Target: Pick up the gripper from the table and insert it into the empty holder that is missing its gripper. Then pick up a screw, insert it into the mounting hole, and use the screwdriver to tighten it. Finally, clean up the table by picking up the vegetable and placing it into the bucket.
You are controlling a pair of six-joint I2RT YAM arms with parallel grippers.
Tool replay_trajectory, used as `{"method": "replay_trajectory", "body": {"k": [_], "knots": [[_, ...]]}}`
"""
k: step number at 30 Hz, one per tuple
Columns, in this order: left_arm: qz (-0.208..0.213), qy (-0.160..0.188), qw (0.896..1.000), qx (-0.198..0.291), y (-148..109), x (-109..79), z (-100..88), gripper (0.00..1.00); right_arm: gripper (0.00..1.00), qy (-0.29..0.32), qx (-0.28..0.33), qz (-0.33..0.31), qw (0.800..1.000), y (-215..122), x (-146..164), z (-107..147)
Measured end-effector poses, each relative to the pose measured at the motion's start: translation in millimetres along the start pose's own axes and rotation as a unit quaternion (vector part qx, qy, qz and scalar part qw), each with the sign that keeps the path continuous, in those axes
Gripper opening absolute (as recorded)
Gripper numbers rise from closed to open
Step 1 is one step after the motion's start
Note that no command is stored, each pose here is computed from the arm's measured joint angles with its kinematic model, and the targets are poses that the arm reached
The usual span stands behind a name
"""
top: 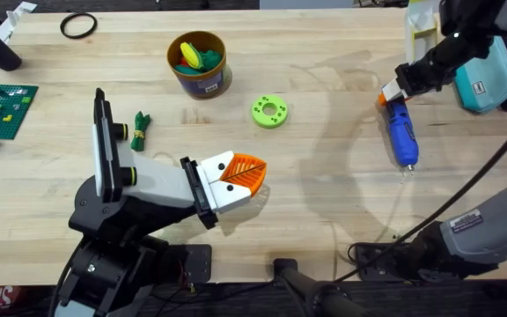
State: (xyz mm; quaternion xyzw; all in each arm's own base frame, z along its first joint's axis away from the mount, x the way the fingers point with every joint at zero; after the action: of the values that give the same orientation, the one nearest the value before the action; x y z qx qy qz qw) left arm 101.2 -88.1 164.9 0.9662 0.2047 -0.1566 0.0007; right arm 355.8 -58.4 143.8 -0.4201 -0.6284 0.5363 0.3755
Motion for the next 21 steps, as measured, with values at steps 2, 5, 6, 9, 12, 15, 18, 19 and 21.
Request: {"method": "replay_trajectory", "body": {"k": [2, 5, 6, 9, 12, 15, 18, 19, 21], "knots": [[0.0, -0.001, 1.0, 0.001, 0.0, 0.1, 0.2, 0.02, 0.036, 0.0, -0.003, 0.002, 1.0, -0.7, -0.3, -0.7], [-0.002, -0.001, 1.0, 0.0, 0.0, 0.4, 0.2, 0.02, 0.035, 0.0, 0.002, -0.001, 1.0, 1.8, -0.1, 0.4], [-0.003, -0.001, 1.0, 0.0, 0.0, 0.5, 0.2, 0.02, 0.035, 0.0, 0.002, -0.001, 1.0, 2.0, -0.1, 0.5], [-0.006, -0.001, 1.0, -0.001, 0.0, 0.9, 0.0, 0.02, 0.035, 0.001, 0.002, -0.001, 1.0, 2.1, -0.2, 0.4], [-0.008, -0.001, 1.0, -0.001, 0.0, 1.1, -0.1, 0.02, 0.035, 0.002, 0.002, -0.001, 1.0, 2.1, 0.0, 0.3], [-0.008, -0.001, 1.0, -0.002, 0.0, 1.2, -0.1, 0.02, 0.035, 0.002, 0.001, -0.001, 1.0, 2.1, -0.2, 0.1], [-0.009, -0.001, 1.0, -0.002, 0.0, 1.3, -0.2, 0.02, 0.035, 0.002, -0.001, 0.0, 1.0, 2.1, -0.6, -0.5], [-0.009, -0.001, 1.0, -0.002, 0.0, 1.3, -0.2, 0.02, 0.035, 0.002, -0.001, 0.0, 1.0, 2.1, -0.6, -0.5], [-0.009, -0.001, 1.0, -0.002, 0.0, 1.4, -0.2, 0.02, 0.035, 0.002, -0.001, 0.0, 1.0, 2.1, -0.5, -0.5]]}}
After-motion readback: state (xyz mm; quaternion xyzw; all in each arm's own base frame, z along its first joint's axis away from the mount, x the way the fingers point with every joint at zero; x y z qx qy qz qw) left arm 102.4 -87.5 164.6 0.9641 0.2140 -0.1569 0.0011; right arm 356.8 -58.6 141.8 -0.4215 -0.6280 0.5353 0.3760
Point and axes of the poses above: each hand's point on the last joint's axis, 136 mm out from that joint toward the fingers, its own y axis out along the fingers, its own x axis along the line the jaws close on, z = x × y, the point moved 10 cm from there along -y, back along the fingers, and after that the axes turned 7 degrees about -y, right-handed, at the moved point
